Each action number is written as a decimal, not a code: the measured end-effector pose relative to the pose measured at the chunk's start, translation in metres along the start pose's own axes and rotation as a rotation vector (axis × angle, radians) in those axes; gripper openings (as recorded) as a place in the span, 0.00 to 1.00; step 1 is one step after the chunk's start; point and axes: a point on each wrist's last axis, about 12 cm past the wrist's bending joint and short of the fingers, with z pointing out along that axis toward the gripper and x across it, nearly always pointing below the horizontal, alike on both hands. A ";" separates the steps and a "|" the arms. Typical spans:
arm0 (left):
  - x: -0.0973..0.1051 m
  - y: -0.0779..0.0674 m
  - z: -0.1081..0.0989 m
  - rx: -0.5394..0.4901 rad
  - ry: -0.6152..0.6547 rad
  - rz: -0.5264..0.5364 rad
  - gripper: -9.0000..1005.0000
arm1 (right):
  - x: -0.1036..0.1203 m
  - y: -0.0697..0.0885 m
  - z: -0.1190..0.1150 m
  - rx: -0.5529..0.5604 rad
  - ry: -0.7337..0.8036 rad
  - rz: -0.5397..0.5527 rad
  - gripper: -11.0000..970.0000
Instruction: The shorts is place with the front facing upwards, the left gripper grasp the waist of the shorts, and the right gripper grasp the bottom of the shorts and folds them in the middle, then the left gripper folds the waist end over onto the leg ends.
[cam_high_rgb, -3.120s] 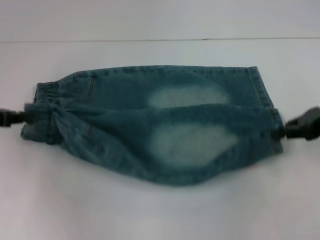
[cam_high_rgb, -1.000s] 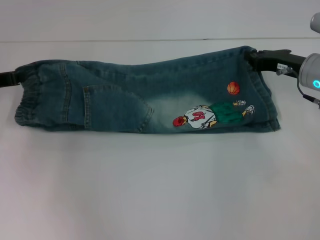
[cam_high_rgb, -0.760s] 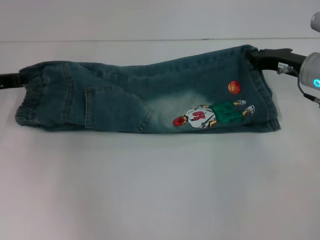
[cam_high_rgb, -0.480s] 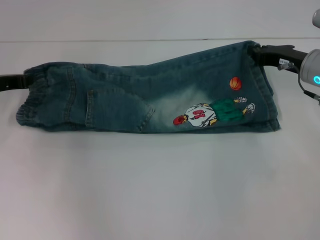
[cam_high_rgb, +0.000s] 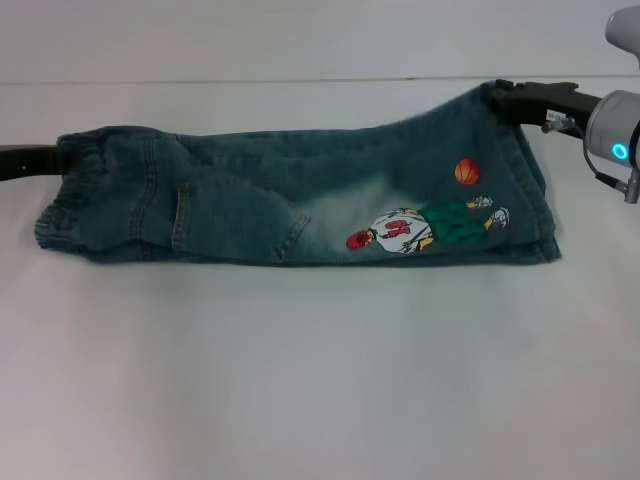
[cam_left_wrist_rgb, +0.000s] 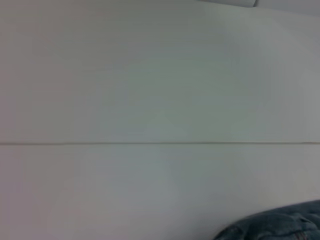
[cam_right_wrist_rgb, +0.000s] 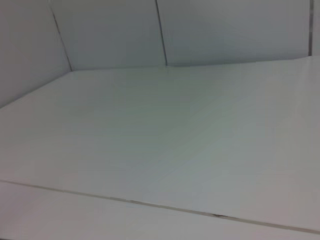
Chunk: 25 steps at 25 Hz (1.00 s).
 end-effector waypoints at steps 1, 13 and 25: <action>0.001 0.000 0.000 -0.007 -0.002 0.001 0.07 | 0.000 0.000 0.000 0.003 0.000 0.002 0.21; 0.000 0.008 -0.013 0.010 -0.020 -0.024 0.47 | 0.002 -0.002 -0.002 -0.011 0.000 0.047 0.48; 0.000 -0.006 -0.064 0.485 -0.008 0.016 0.84 | -0.002 0.004 -0.072 -0.603 0.012 0.067 0.93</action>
